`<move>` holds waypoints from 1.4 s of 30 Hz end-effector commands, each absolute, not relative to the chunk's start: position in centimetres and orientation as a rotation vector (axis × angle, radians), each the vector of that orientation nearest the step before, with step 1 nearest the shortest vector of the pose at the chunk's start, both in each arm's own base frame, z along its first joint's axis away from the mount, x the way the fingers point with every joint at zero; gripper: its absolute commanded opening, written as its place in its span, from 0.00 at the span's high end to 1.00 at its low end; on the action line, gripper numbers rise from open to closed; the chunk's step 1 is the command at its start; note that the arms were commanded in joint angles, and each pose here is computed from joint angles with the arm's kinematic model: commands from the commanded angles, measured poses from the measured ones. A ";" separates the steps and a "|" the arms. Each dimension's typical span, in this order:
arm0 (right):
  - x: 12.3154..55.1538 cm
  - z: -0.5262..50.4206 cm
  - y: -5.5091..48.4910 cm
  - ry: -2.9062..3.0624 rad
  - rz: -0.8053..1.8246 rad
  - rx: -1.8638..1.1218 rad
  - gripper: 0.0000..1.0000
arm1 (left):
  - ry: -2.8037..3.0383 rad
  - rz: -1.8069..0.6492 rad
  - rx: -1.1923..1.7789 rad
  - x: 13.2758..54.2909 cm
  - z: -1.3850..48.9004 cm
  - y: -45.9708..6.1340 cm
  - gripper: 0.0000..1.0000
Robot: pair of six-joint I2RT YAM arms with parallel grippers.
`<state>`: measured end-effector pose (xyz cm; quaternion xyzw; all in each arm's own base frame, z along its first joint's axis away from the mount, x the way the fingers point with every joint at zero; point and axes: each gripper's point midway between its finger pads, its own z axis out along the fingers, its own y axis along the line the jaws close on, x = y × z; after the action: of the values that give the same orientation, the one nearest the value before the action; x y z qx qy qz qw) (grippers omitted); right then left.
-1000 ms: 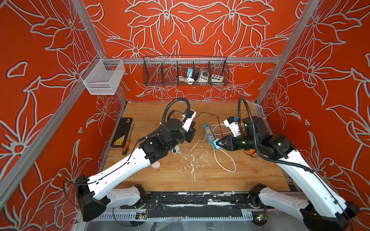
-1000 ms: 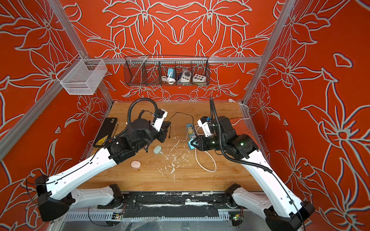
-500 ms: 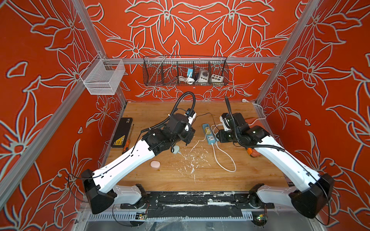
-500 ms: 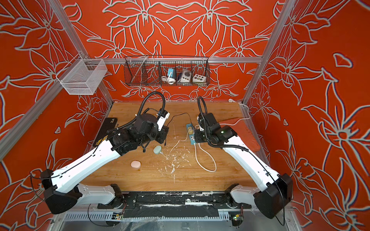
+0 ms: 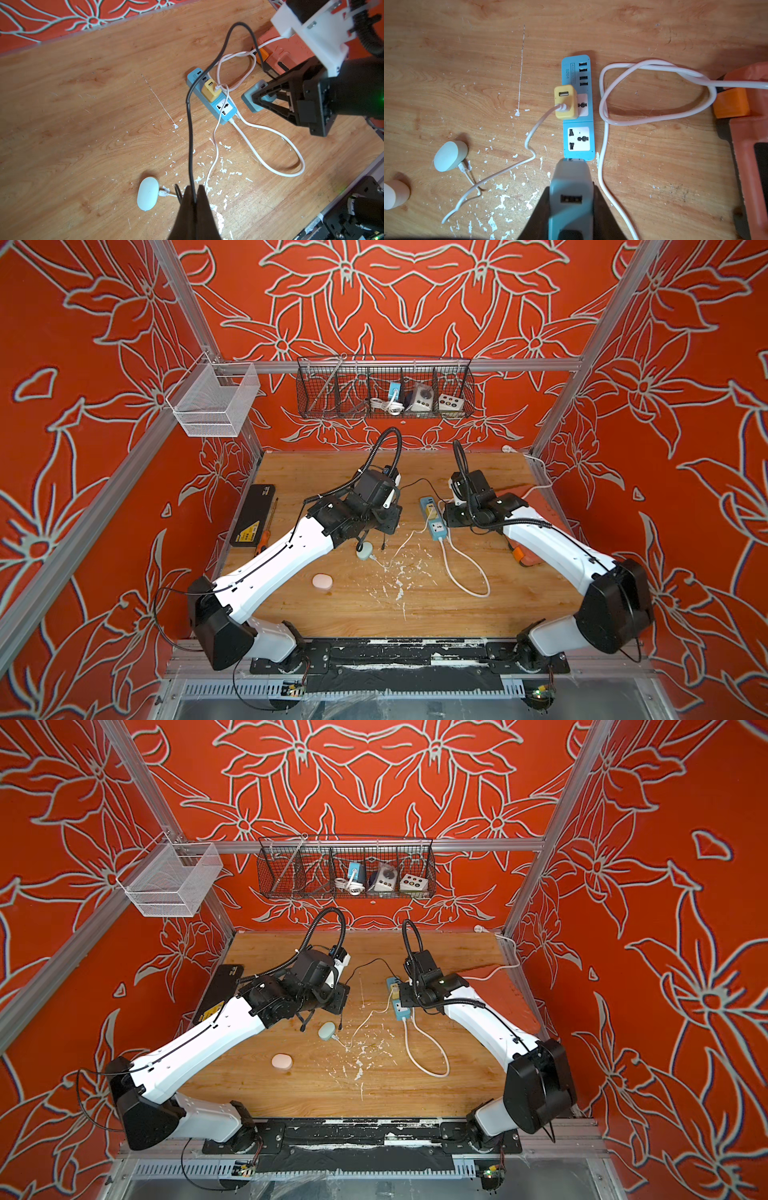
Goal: Charge the bluetooth headset
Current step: Adjust the charging cable at the plug, then insert the plug into the socket.
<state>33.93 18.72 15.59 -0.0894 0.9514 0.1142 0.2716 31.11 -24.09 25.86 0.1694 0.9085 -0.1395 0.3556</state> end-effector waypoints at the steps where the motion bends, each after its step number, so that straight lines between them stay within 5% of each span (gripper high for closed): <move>1: 35.0 15.1 19.2 2.552 0.324 -0.254 0.92 | 2.402 -0.400 0.394 31.2 25.2 -24.1 1.00; 42: 37.2 9.5 20.5 2.653 0.276 -0.318 0.94 | 2.453 -0.432 0.368 32.0 23.2 -23.7 1.00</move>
<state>36.57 20.89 9.50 -0.1119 0.9629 0.1103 0.2195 31.85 -23.86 23.89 0.1455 0.9238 -0.1626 0.3146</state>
